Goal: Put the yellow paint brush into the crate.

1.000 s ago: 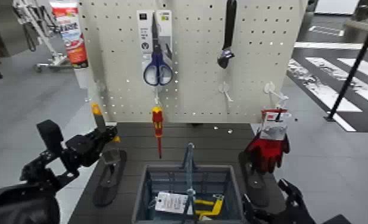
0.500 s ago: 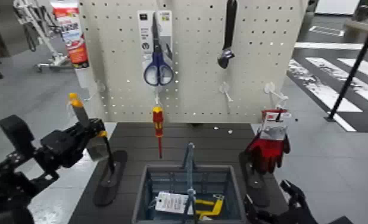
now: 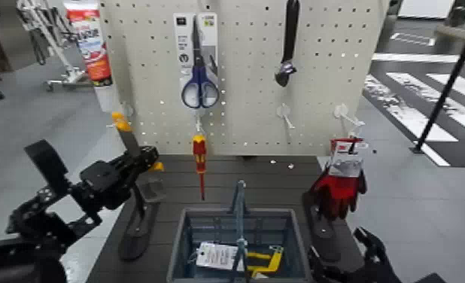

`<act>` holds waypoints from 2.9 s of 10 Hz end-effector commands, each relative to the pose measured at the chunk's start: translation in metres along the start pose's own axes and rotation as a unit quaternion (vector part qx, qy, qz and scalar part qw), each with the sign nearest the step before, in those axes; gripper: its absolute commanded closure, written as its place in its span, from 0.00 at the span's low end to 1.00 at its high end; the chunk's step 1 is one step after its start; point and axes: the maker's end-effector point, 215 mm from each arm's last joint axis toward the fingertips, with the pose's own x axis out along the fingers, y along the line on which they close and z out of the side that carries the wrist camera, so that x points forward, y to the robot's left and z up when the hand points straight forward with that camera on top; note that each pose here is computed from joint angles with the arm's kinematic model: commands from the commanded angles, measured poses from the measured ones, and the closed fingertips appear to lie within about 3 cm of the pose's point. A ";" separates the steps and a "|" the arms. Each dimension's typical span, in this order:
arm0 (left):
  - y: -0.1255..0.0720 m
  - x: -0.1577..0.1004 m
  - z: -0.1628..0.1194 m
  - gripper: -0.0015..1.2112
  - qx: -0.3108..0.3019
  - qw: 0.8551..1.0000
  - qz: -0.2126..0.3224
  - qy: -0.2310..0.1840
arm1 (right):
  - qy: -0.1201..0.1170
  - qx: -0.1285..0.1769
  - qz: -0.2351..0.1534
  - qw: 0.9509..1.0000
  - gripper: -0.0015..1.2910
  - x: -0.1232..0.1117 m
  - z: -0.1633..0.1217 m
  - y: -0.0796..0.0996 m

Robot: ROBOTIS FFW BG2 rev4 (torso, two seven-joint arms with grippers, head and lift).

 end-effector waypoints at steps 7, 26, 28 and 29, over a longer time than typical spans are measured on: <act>-0.073 0.043 -0.060 0.97 -0.106 0.991 -0.083 0.007 | 0.001 0.004 0.002 1.000 0.11 0.004 -0.002 0.003; -0.125 0.043 -0.155 0.00 -0.155 0.978 -0.109 0.087 | 0.000 0.006 0.006 1.000 0.11 0.004 -0.002 0.003; -0.116 0.033 -0.153 0.00 -0.124 0.985 -0.079 0.090 | 0.001 0.005 0.006 1.000 0.11 0.003 -0.002 0.002; -0.110 0.028 -0.151 0.00 -0.101 0.989 -0.054 0.091 | 0.001 0.005 0.006 1.000 0.11 0.003 -0.002 0.003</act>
